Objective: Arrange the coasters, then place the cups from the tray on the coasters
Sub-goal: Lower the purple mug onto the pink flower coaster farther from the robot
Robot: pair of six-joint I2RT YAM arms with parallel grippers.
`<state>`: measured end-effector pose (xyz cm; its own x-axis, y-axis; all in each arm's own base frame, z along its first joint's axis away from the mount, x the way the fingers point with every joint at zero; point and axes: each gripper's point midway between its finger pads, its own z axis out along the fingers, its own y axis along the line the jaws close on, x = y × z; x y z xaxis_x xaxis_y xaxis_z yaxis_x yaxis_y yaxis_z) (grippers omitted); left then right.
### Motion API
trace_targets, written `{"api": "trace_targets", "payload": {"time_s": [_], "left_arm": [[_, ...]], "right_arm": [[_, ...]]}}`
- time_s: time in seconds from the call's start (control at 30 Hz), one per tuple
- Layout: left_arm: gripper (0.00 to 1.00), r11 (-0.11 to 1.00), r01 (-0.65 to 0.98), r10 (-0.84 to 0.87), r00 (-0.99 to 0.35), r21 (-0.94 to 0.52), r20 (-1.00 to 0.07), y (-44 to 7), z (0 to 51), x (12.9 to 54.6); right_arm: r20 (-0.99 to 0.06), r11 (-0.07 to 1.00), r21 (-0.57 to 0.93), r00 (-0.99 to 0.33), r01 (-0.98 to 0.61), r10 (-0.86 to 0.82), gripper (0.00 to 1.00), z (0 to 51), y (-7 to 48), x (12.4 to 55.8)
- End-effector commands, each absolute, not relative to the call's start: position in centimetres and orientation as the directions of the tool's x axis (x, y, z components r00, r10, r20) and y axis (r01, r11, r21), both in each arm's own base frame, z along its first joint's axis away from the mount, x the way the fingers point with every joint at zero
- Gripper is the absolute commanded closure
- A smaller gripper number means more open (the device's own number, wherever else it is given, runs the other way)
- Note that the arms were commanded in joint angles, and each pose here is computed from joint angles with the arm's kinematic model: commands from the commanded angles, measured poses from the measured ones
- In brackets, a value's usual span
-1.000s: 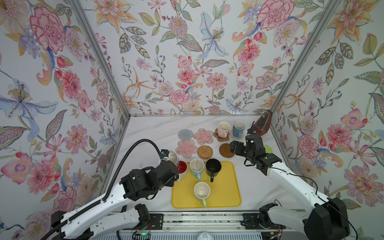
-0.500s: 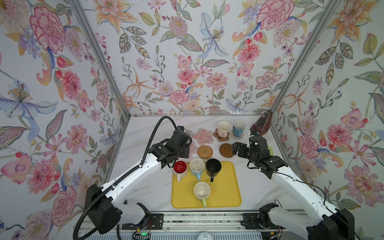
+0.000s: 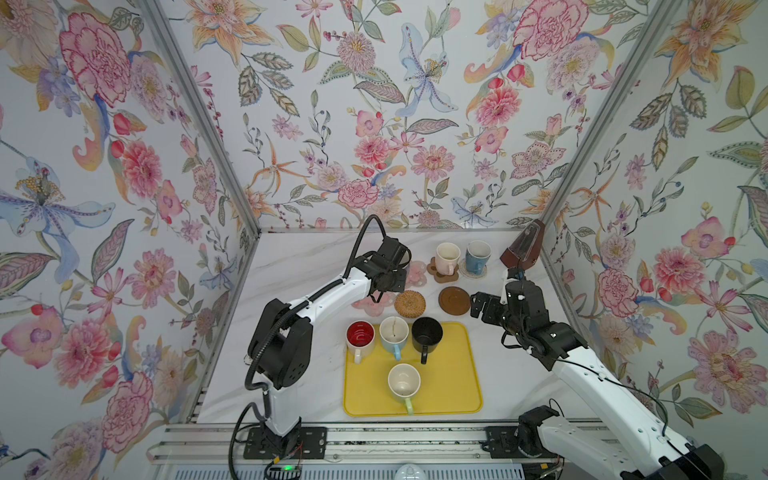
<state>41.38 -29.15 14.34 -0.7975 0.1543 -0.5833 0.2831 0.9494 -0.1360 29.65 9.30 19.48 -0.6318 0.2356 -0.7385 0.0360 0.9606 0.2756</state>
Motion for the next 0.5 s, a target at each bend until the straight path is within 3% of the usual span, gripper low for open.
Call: {"api": "trace_targets", "payload": {"time_s": [0.0, 0.47], "left_arm": [[1.0, 0.938, 0.31, 0.135, -0.743, -0.157, -0.656, -30.7, 17.1, 44.3], [1.0, 0.938, 0.306, 0.149, -0.776, -0.16, -0.613, -33.1, 13.6, 48.2]], "right_arm": [[-0.712, 0.957, 0.287, -0.659, 0.042, 0.242, 0.01, 18.5, 9.4, 28.8], [-0.701, 0.952, 0.302, -0.667, 0.045, 0.254, 0.01, 18.1, 9.3, 28.2]]}}
